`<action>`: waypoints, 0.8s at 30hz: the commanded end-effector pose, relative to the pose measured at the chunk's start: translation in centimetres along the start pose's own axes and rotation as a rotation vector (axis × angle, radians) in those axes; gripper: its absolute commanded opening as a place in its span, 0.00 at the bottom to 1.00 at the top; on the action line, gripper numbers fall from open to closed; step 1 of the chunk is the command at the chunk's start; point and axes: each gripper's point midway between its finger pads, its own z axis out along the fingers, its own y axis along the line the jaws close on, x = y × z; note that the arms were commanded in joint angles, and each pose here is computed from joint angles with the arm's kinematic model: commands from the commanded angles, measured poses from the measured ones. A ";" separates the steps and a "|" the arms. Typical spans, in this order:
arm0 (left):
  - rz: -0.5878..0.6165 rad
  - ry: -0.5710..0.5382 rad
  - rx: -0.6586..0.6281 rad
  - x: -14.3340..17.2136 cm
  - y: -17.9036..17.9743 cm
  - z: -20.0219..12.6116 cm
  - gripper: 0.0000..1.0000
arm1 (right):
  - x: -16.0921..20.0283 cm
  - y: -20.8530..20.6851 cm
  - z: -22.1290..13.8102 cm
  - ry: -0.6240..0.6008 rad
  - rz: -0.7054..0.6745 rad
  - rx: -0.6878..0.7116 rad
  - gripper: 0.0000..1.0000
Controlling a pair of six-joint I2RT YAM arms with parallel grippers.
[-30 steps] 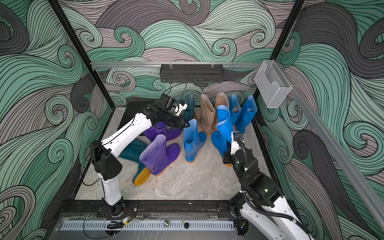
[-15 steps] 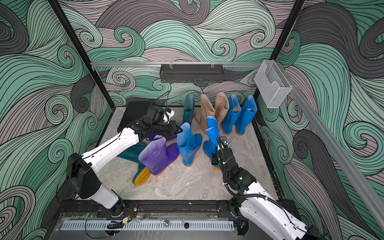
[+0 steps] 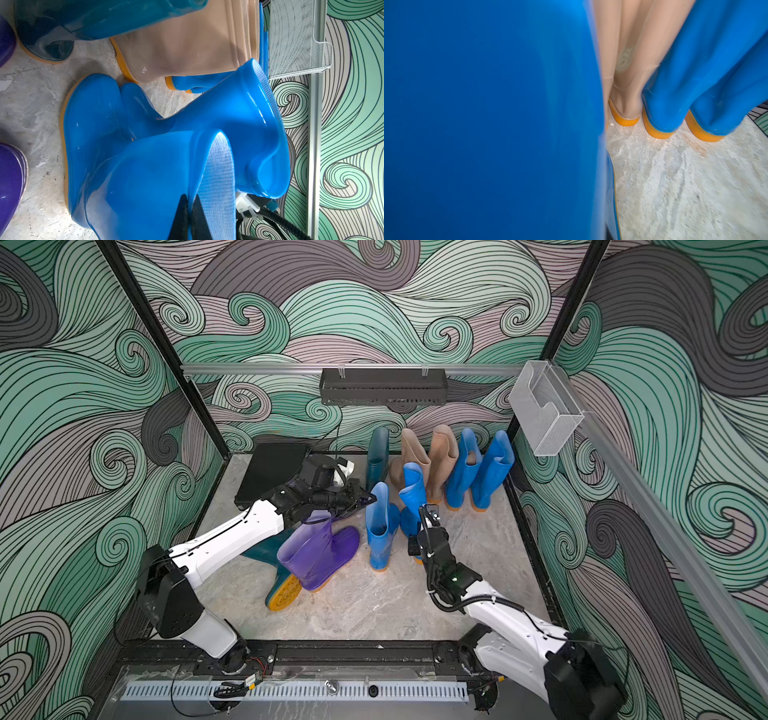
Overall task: Match and arrange rain boots in pairs
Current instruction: Pair a pair of rain boots at the center of the board.
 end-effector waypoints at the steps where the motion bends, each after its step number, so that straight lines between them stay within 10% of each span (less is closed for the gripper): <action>1: -0.018 -0.071 0.060 -1.8 -1.7 0.2 0.00 | -4.4 2.4 0.3 -0.153 0.107 -0.089 0.00; 5: -0.015 -0.070 0.061 -2.2 -2.0 0.5 0.00 | -2.9 3.3 1.1 -0.117 0.140 -0.130 0.00; 10: 0.043 -0.092 0.040 -2.4 -1.8 -1.0 0.49 | -2.4 2.6 0.3 -0.093 0.178 -0.128 0.48; 13: 0.111 -0.131 0.018 -2.9 -2.1 -2.4 0.58 | -3.4 2.0 -0.8 -0.087 0.171 -0.110 0.69; 24: 0.420 -0.195 -0.113 -4.2 -4.0 -7.8 0.73 | -4.0 0.1 -3.6 -0.048 0.262 -0.067 0.85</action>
